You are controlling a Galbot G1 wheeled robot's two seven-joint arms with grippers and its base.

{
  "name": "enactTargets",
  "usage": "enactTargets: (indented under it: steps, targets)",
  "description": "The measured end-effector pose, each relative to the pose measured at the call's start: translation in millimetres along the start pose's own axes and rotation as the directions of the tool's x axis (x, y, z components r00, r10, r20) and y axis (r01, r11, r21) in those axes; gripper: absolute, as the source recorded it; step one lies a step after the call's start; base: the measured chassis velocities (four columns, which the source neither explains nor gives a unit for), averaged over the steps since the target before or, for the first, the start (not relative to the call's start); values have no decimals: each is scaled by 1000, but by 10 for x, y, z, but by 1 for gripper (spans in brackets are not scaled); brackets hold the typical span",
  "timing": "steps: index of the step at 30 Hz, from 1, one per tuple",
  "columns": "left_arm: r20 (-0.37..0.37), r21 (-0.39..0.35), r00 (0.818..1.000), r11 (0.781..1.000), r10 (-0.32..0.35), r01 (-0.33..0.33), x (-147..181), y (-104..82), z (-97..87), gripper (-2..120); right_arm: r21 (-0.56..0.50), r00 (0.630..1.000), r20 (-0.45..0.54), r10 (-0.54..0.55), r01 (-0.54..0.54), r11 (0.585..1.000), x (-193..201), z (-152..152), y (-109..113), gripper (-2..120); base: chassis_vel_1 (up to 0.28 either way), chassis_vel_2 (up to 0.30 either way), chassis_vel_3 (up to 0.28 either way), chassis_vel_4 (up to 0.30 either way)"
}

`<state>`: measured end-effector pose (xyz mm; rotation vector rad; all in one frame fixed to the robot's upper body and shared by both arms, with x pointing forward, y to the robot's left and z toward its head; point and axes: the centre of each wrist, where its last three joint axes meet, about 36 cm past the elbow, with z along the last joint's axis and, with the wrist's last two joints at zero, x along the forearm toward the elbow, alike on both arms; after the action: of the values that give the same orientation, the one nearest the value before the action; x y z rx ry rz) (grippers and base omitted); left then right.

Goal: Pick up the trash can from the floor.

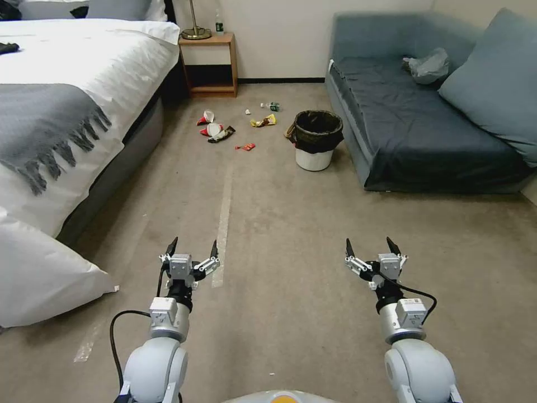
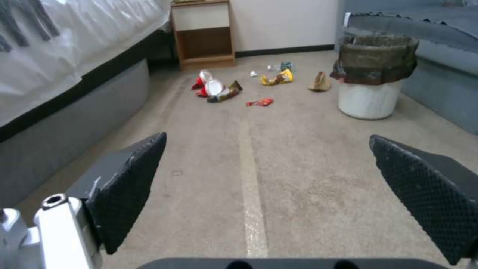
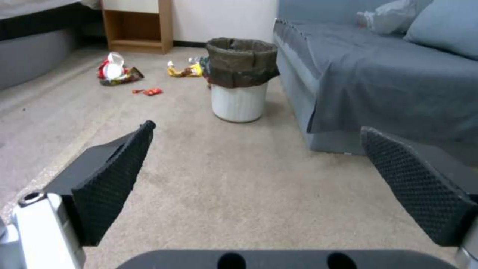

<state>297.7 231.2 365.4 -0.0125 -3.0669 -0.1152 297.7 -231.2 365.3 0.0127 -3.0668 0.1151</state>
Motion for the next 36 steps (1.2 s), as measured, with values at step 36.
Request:
enactTargets:
  steps: [36]
  targets:
    - [0,0,1000,1000,0,0,0,0,0,100,0,1000,0,0,0,1000,0,0,0,100,0,0,0,0]
